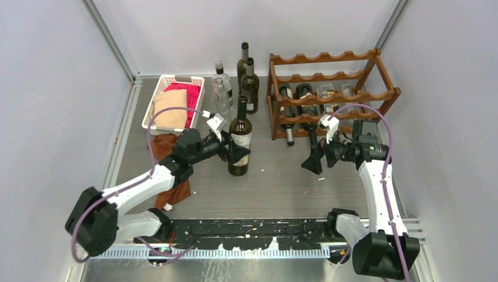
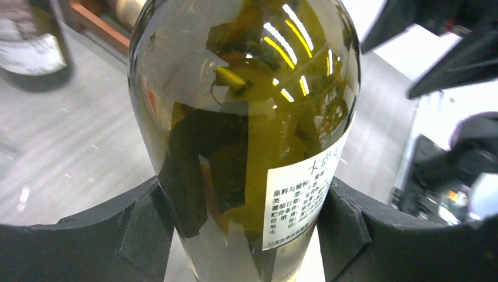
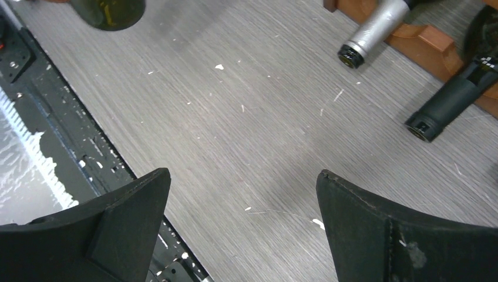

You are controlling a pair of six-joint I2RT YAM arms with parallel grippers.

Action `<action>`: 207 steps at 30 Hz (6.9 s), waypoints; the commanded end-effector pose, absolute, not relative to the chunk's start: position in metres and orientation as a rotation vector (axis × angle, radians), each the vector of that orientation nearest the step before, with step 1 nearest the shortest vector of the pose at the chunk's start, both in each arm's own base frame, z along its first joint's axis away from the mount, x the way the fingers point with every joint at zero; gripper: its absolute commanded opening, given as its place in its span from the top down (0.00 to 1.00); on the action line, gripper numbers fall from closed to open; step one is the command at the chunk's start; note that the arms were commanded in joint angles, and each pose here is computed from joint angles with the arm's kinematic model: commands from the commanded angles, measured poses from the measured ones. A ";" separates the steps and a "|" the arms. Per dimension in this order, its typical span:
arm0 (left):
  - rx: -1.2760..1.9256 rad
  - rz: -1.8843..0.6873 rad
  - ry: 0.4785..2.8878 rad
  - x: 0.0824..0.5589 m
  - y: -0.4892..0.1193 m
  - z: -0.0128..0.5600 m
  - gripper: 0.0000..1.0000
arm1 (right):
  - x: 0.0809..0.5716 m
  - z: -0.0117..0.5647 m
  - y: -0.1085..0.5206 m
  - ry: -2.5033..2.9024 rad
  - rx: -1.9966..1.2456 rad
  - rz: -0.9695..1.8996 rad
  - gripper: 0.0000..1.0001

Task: Put the wine bottle on the wine rack
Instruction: Pick up the wine bottle from the center of the board, then place the wine bottle in the wine rack.

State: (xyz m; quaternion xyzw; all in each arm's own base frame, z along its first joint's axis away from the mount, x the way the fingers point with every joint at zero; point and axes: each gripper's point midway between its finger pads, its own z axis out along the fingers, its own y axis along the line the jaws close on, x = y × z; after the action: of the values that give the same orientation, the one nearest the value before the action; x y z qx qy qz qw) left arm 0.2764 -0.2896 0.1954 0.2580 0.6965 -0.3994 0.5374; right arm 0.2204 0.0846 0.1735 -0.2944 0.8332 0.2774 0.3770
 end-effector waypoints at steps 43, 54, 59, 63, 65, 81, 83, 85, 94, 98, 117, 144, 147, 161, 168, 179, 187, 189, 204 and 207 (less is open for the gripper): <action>1.261 -1.567 2.232 0.091 -0.321 0.182 1.00 | 0.148 0.270 0.183 1.358 -1.873 0.858 0.00; 1.408 -1.698 2.296 0.070 -0.321 0.176 1.00 | 0.156 0.230 0.208 1.289 -2.206 0.680 0.05; 1.487 -1.738 2.296 0.064 -0.322 0.177 1.00 | 0.152 0.211 0.215 1.279 -2.301 0.627 0.13; 1.515 -1.764 2.263 0.064 -0.323 0.182 1.00 | 0.151 0.193 0.209 1.297 -2.343 0.559 0.18; 1.526 -1.769 2.249 0.064 -0.324 0.184 1.00 | 0.149 0.186 0.206 1.308 -2.349 0.551 0.20; 1.532 -1.828 2.203 0.064 -0.329 0.193 0.99 | 0.133 0.170 0.212 1.321 -2.307 0.637 0.64; 1.529 -1.815 2.220 0.065 -0.329 0.189 0.91 | 0.132 0.171 0.211 1.354 -2.286 0.644 0.88; 1.525 -1.774 2.244 0.068 -0.329 0.184 0.76 | 0.130 0.173 0.210 1.400 -2.255 0.651 0.98; 1.475 -1.496 2.237 0.087 -0.323 0.163 0.29 | 0.111 0.178 0.202 1.546 -2.065 0.890 0.99; 1.460 -1.409 2.147 0.094 -0.320 0.160 0.13 | 0.108 0.179 0.201 1.561 -1.991 0.959 0.99; 1.151 -1.053 2.129 0.164 -0.256 0.163 0.01 | 0.100 0.171 0.184 1.629 -1.908 0.975 0.99; 0.740 -0.363 1.886 0.215 -0.158 0.207 0.03 | 0.140 0.233 0.087 2.235 -1.166 0.752 0.99; 0.737 -0.366 1.876 0.212 -0.156 0.207 0.03 | 0.142 0.236 0.075 2.277 -1.085 0.692 0.99; 0.768 -0.368 1.887 0.209 -0.157 0.203 0.04 | 0.163 0.248 0.034 2.375 -0.735 0.510 0.99; 0.777 -0.376 1.889 0.209 -0.158 0.201 0.04 | 0.178 0.250 0.023 2.372 -0.622 0.481 0.99; 0.777 -0.369 1.896 0.210 -0.158 0.200 0.04 | 0.214 0.254 0.034 2.254 -0.460 0.593 0.99; 0.779 -0.364 1.901 0.210 -0.158 0.198 0.04 | 0.230 0.248 0.036 2.225 -0.396 0.645 0.99; 0.781 -0.363 1.904 0.210 -0.158 0.197 0.04 | 0.232 0.248 0.037 2.218 -0.393 0.664 0.99; 0.781 -0.356 1.911 0.211 -0.157 0.195 0.04 | 0.258 0.235 0.059 2.167 -0.350 0.658 0.99; 0.783 -0.354 1.915 0.212 -0.157 0.194 0.04 | 0.268 0.236 0.062 2.132 -0.307 0.633 0.99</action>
State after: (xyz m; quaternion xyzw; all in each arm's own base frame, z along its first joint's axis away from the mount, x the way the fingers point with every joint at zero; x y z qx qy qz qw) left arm 0.2075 -0.1558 0.1896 0.3209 0.7982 -0.1488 0.4875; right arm 0.2302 0.0549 0.1931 -0.1140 0.9042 0.2634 0.3162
